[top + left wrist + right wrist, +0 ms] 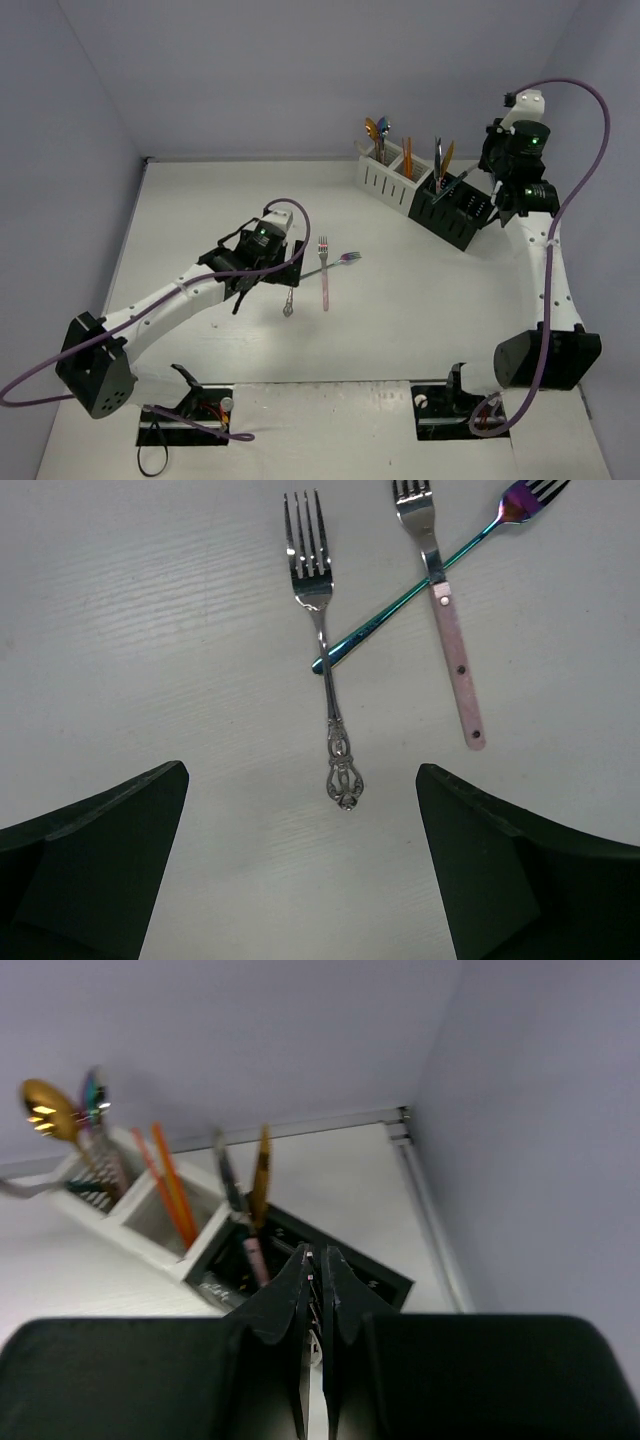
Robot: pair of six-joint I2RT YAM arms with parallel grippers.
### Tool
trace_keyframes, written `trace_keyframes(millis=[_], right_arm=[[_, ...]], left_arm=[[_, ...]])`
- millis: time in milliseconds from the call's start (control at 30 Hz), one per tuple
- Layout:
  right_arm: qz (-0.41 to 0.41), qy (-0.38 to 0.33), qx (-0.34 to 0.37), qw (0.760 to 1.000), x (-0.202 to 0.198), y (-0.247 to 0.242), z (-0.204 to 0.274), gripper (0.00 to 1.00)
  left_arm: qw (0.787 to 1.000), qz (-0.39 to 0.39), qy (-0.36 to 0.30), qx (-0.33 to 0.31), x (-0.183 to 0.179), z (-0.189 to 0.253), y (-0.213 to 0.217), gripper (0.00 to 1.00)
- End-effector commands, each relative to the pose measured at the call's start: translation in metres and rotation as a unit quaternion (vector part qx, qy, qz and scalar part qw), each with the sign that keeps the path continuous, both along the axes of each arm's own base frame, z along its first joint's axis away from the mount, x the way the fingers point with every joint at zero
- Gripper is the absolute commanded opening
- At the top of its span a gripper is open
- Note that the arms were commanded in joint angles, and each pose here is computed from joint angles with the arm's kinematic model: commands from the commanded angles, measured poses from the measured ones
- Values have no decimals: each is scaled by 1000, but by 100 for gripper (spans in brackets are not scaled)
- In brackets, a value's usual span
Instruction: Sort the eating utensils into containers
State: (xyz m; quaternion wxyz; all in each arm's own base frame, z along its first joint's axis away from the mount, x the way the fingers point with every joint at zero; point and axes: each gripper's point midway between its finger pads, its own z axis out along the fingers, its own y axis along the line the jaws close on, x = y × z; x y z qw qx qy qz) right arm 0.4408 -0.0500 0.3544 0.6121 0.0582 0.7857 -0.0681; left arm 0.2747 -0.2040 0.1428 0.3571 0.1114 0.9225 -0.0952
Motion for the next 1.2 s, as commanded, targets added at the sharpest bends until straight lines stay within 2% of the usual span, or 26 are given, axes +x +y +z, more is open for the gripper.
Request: trace_keyframes(millis=[0,167,333,700,933,1033,1167], right_arm=[[-64,-44,-54,996,23,-51,36,0],[-99,-29,-69,992,36,-87,24,0],[-115,-21,-73,990,47,-104,7,0],[-81,33,-35,996,74,-102,-75,0],[-63,59,-25,996,78,-97,-111,0],[-48,57,-15,997,79,-91,-111,11],[-48,42,-16,998,73,-89,-95,49]], left_arm=[[999,28,-18,-14,-6,11,22,97],[999,33,0,-4,-12,-1,37,97],[999,35,10,0,-13,-6,41,97],[999,26,38,-25,-14,-15,25,97],[997,32,46,-49,-13,-15,17,97],[996,42,52,-54,-12,-18,16,97],[995,56,64,-58,-11,-23,14,97]])
